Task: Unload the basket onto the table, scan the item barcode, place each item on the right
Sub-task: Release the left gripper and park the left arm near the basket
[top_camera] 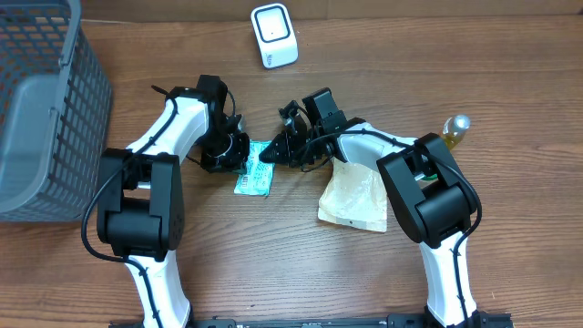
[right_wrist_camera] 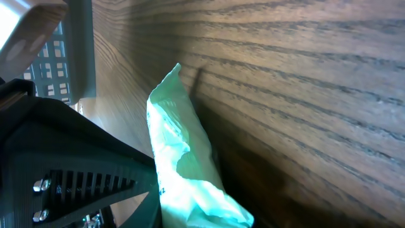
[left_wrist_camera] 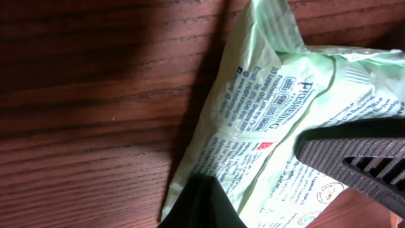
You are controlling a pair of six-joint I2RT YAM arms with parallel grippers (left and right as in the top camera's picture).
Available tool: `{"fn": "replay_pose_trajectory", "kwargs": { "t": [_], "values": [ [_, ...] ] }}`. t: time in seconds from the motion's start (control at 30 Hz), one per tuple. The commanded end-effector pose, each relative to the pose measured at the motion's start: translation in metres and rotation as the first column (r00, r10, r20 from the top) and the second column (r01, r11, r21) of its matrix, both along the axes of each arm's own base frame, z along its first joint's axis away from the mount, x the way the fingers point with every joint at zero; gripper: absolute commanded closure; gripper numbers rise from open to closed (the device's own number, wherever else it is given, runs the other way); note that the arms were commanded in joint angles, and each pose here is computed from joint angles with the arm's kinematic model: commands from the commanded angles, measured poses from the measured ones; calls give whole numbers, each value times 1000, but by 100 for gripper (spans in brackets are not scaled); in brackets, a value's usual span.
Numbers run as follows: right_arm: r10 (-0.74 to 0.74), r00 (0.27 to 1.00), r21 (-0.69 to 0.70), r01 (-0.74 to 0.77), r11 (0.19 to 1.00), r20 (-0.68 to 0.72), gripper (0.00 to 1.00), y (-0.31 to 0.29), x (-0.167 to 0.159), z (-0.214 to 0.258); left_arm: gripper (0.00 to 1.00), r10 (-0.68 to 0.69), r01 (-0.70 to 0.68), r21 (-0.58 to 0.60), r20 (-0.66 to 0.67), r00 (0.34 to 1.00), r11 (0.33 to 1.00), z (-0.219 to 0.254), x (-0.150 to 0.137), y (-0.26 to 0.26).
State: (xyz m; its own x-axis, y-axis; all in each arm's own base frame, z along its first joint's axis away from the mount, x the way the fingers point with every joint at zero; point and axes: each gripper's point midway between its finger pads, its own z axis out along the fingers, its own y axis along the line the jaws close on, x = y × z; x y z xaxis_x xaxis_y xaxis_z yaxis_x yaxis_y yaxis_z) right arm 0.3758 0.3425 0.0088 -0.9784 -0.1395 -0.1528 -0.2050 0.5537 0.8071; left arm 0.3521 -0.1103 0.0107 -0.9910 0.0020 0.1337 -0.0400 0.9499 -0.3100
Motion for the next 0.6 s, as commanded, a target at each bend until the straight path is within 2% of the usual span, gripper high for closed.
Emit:
{"fn": "replay_pose_trajectory", "kwargs": {
  "t": [0.0, 0.13, 0.27, 0.43, 0.47, 0.57],
  "values": [
    [10, 1000, -8, -10, 1000, 0, 81, 3, -3, -7, 96, 23, -23, -35, 2, 1000, 999, 4, 6, -2],
    [10, 1000, -8, -10, 1000, 0, 84, 3, -3, -7, 96, 60, -55, -77, 63, 996, 995, 33, 30, 6],
    [11, 1000, -8, -11, 1000, -1, 86, 3, -3, -7, 96, 99, -93, -59, 126, 987, 994, 48, 52, 25],
    [13, 1000, -9, -12, 1000, 1, 93, 3, -3, -7, 96, 143, -158, 80, 167, 976, 984, 44, 62, 71],
    [13, 1000, -9, -12, 1000, 1, 94, 3, -3, -7, 94, 149, -170, 117, 166, 975, 979, 42, 61, 82],
    [12, 1000, -9, -12, 1000, 1, 96, 3, -3, -7, 75, 164, -198, 212, 164, 973, 957, 40, 57, 109]
  ]
}}
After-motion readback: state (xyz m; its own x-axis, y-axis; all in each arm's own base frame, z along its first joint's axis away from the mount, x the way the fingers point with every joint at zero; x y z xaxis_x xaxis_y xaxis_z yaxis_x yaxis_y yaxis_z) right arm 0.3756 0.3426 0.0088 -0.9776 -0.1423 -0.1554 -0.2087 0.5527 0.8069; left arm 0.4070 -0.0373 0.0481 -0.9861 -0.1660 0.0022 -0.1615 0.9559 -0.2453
